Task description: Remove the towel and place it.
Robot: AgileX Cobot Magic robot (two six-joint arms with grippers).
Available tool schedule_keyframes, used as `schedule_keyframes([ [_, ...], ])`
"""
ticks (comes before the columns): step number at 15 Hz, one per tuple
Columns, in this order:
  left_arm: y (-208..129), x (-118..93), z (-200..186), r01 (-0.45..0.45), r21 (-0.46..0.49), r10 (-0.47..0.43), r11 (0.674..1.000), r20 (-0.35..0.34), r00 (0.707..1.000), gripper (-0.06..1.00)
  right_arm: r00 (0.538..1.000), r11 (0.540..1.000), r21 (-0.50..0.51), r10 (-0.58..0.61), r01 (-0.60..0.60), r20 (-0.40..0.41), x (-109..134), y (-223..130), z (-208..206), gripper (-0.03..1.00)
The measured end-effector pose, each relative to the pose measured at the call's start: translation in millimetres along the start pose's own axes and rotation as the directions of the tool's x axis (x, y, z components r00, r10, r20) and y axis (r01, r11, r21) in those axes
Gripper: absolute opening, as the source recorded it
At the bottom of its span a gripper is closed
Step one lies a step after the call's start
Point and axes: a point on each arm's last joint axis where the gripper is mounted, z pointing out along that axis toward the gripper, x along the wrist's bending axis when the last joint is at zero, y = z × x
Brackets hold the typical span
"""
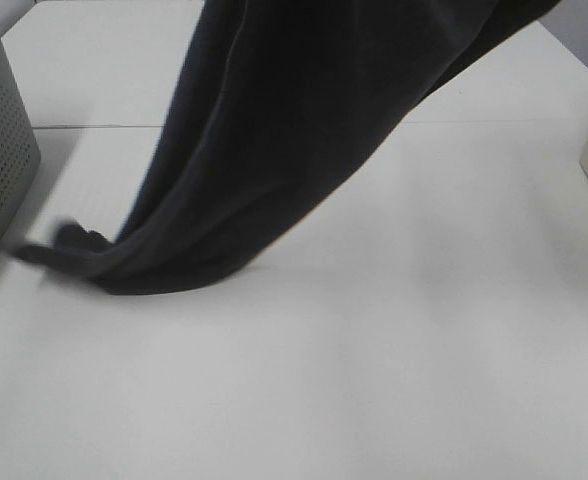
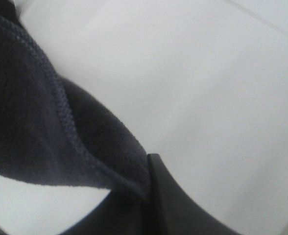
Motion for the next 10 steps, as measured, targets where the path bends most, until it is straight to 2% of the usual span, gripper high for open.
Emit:
schedule_keyframes([
  [3,-1.5,10.4,-0.3,-0.079,0.026,0.082,0.997,-0.113,0.99,0.0,0.987,0.99,-0.126,-0.037,0.057,0.159,-15.4,35.5,-37.0,0.02],
  [4,-5.2,16.0,0.5,-0.128,0.067,0.138,0.989,-0.163,0.977,0.0,0.971,0.972,-0.213,-0.043,0.095,0.235,-20.7,51.1,-58.7,0.02],
  [5,-7.0,18.9,0.8,-0.134,0.072,0.145,0.988,-0.182,0.972,0.0,0.967,0.968,-0.229,-0.044,0.103,0.249,-21.5,53.4,-62.7,0.02],
  [8,-19.7,42.4,1.2,-0.069,0.013,0.07,0.997,-0.335,0.939,0.0,0.939,0.936,-0.315,-0.044,0.159,0.342,-27.4,64.4,-76.9,0.02],
  [10,-26.0,62.1,-1.0,-0.058,-0.079,0.014,0.995,-0.473,0.881,0.0,0.931,0.871,-0.462,0.013,0.169,0.365,-31.0,80.3,-76.1,0.02],
])
